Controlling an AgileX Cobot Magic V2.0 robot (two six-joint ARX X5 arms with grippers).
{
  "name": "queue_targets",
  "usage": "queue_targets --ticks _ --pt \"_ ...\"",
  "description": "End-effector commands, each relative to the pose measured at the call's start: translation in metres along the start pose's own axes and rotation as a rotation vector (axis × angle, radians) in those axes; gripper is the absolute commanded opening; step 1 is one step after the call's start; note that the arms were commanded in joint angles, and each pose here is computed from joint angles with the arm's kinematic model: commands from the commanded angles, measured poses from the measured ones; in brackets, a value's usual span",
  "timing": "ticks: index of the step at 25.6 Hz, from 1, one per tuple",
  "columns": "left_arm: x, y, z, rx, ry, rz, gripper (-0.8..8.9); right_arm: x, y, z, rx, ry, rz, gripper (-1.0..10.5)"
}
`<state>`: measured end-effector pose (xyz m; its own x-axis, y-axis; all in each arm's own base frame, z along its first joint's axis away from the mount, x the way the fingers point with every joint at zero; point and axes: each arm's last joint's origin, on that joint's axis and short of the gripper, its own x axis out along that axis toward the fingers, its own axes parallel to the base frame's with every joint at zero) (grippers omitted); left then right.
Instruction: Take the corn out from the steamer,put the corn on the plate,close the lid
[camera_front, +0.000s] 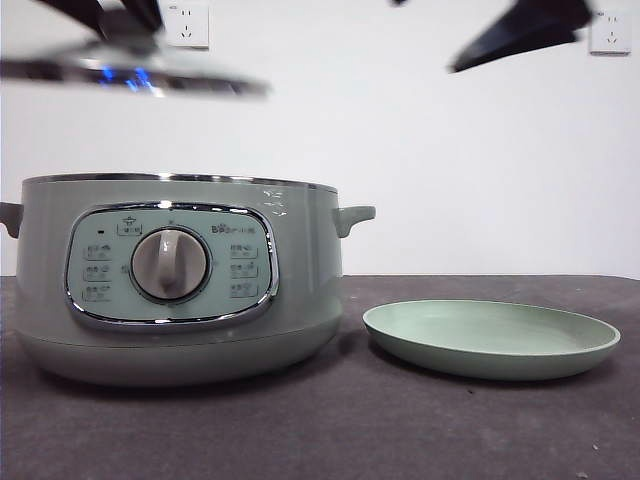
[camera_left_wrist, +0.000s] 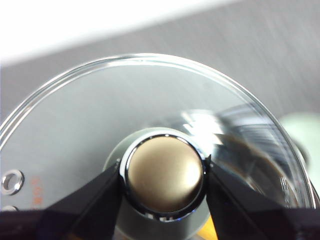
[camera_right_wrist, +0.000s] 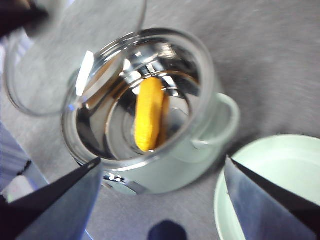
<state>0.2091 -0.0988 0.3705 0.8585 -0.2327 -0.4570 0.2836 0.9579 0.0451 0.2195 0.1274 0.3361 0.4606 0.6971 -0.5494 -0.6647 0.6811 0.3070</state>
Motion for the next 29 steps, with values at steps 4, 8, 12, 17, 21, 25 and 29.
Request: queue_targets --ticks 4,8,12,17,21,25,29 --pt "-0.062 0.017 0.008 -0.026 -0.166 0.201 -0.09 0.065 0.025 0.03 -0.107 0.108 0.077 4.0" --pt "-0.089 0.024 0.002 -0.025 -0.19 0.287 -0.09 0.111 0.037 0.048 -0.196 0.216 0.037 3.7" --pt "-0.103 0.027 -0.003 -0.026 -0.2 0.314 -0.09 0.147 0.041 0.058 -0.23 0.282 0.028 3.8" --pt "-0.117 0.03 -0.008 -0.029 -0.208 0.315 -0.09 0.185 0.042 0.059 -0.264 0.331 0.006 3.8" --pt "-0.12 0.031 -0.011 -0.027 -0.202 0.315 -0.09 0.207 0.043 0.052 -0.273 0.36 0.015 3.8" --pt "-0.12 0.031 -0.012 -0.023 -0.19 0.315 -0.09 0.227 0.044 0.039 -0.284 0.406 0.019 3.7" --pt "-0.12 0.031 -0.012 -0.023 -0.191 0.314 -0.08 0.241 0.047 0.027 -0.323 0.443 -0.015 3.7"
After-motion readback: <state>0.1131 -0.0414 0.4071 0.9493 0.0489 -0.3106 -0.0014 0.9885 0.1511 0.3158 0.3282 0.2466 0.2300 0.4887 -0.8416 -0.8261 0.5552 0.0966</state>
